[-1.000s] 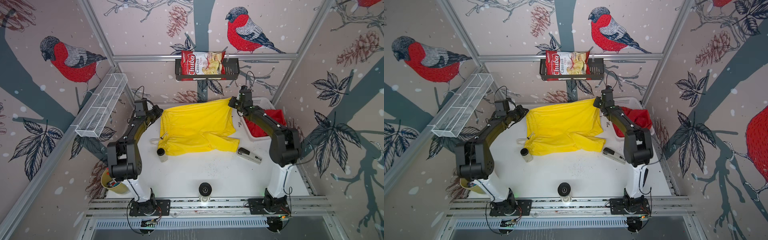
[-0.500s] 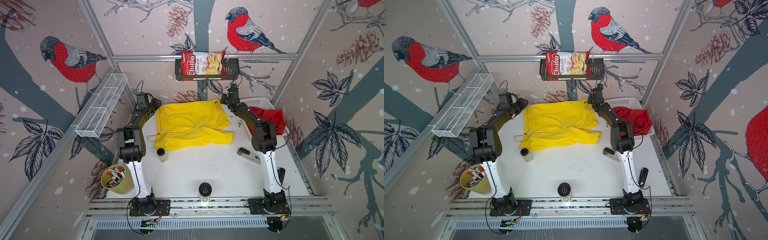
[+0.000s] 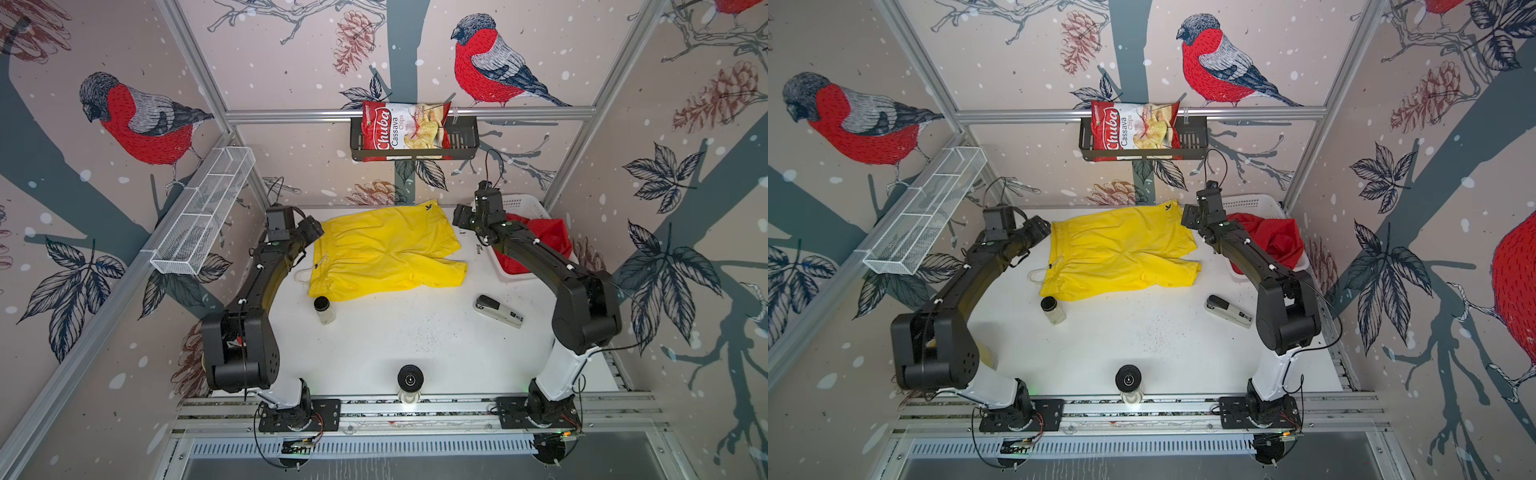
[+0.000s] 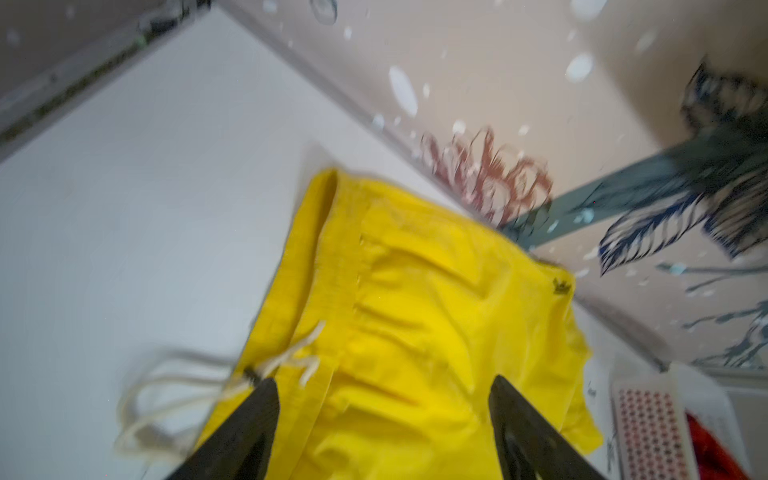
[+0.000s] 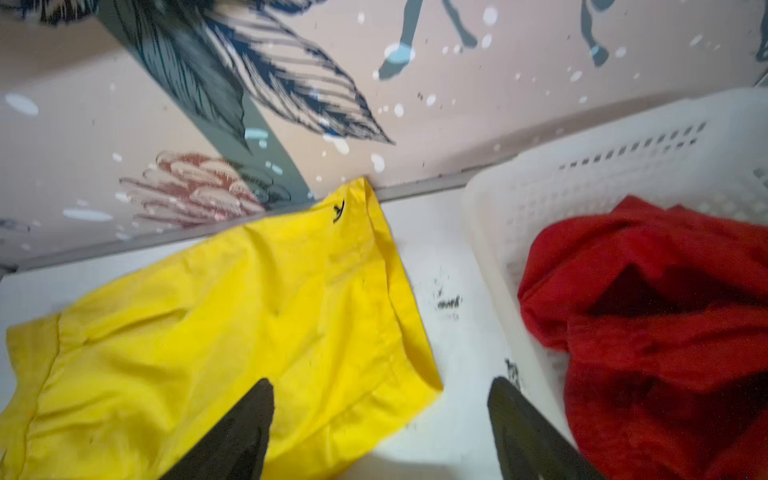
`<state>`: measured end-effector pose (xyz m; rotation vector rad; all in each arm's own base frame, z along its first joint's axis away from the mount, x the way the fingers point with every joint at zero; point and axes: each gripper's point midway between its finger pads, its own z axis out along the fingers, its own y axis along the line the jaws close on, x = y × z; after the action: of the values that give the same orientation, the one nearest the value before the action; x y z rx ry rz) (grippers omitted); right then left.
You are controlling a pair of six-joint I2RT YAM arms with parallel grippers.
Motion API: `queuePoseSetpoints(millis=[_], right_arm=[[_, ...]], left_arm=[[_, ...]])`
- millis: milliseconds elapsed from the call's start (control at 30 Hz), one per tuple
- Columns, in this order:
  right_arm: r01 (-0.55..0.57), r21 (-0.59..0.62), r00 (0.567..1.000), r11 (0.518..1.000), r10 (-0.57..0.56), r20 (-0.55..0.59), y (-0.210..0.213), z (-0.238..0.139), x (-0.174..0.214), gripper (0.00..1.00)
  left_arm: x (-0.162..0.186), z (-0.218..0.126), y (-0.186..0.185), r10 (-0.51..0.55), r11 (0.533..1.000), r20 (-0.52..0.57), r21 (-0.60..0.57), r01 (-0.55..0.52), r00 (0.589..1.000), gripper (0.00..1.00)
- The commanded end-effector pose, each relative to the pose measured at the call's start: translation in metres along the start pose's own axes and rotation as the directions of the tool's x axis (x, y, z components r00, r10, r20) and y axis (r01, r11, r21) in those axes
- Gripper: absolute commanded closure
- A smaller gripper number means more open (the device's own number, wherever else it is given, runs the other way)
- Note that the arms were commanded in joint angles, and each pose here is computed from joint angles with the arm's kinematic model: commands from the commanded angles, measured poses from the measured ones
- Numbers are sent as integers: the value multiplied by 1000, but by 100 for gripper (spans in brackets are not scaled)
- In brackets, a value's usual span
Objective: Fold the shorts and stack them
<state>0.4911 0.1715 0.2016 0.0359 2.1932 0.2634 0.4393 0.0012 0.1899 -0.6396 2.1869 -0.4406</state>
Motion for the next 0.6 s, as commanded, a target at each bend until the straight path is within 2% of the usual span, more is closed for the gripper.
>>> queuePoseSetpoints(millis=[0, 33, 133, 233, 367, 467, 567], right_arm=[[21, 24, 985, 999, -17, -171, -12, -19, 56, 17], [16, 17, 979, 1000, -13, -206, -12, -25, 71, 17], [-11, -17, 954, 1000, 6, -301, -9, -37, 106, 16], [-43, -72, 923, 996, 12, -384, 4, -44, 136, 14], [-47, -152, 899, 987, -24, -437, 30, -42, 166, 12], [-71, -191, 880, 979, -29, -474, 44, -28, 179, 24], [-85, -207, 878, 975, -25, -478, 49, -12, 172, 50]], left_arm=[[42, -17, 34, 31, 992, -80, -117, -40, 996, 22], [59, -19, 47, 24, 988, -116, -147, -41, 993, 21], [82, -29, 64, 14, 981, -159, -191, -45, 987, 21], [101, -30, 69, -1, 983, -200, -182, -36, 980, 21], [122, -22, 78, -21, 982, -254, -184, -27, 967, 19], [136, -11, 85, -53, 979, -303, -201, -10, 952, 20], [148, 1, 87, -83, 981, -334, -192, 18, 939, 22]])
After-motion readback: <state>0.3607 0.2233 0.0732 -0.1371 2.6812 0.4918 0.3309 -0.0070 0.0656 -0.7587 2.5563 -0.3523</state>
